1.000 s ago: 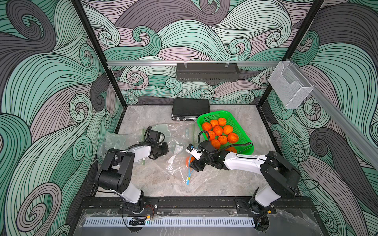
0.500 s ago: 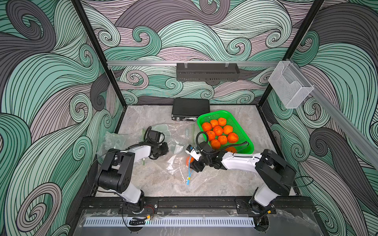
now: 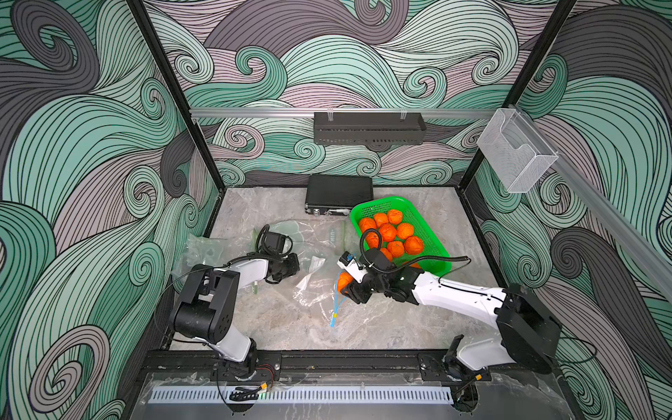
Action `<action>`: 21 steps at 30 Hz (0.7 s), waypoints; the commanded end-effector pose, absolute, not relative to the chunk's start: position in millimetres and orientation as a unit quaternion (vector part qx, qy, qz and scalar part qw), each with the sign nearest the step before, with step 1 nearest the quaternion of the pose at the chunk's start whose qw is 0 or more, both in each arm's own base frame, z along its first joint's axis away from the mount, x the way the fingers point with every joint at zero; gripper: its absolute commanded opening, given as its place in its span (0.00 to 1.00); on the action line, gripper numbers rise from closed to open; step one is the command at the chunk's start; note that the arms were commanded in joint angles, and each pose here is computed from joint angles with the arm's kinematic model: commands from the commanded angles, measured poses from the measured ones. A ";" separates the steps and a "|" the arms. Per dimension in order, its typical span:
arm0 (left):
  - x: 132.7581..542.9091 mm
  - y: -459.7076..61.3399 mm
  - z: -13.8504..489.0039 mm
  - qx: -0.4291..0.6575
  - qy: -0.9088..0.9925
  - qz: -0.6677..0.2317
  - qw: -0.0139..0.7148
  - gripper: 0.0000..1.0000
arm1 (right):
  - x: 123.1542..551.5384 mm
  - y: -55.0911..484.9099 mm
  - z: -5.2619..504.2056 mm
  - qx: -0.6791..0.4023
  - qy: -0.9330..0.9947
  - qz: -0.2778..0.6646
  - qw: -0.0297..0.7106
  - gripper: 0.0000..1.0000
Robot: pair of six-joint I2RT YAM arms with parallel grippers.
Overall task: Open the zip-top bag and take out the orange
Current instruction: Pick up the orange from the zipper food storage bag, then place the orange in the basket.
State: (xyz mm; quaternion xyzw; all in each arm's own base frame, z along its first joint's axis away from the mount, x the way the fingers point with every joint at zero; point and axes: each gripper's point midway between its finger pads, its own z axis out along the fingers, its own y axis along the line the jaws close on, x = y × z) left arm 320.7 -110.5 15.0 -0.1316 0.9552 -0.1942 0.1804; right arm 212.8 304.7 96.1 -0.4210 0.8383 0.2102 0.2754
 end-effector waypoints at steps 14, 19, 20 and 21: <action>299.4 -98.4 -5.1 -0.140 0.968 -0.156 0.138 0.00 | 236.6 215.6 165.7 -0.305 0.887 0.107 0.329 0.56; 299.2 -98.5 -5.1 -0.140 0.968 -0.156 0.137 0.00 | 279.4 156.4 183.2 -0.186 0.921 0.034 0.342 0.57; 299.9 -98.4 -4.6 -0.140 0.968 -0.156 0.139 0.00 | 285.0 147.3 183.7 -0.171 0.924 0.023 0.342 0.56; 300.1 -98.4 -4.3 -0.140 0.968 -0.156 0.139 0.00 | 290.6 136.8 183.3 -0.155 0.928 0.008 0.340 0.57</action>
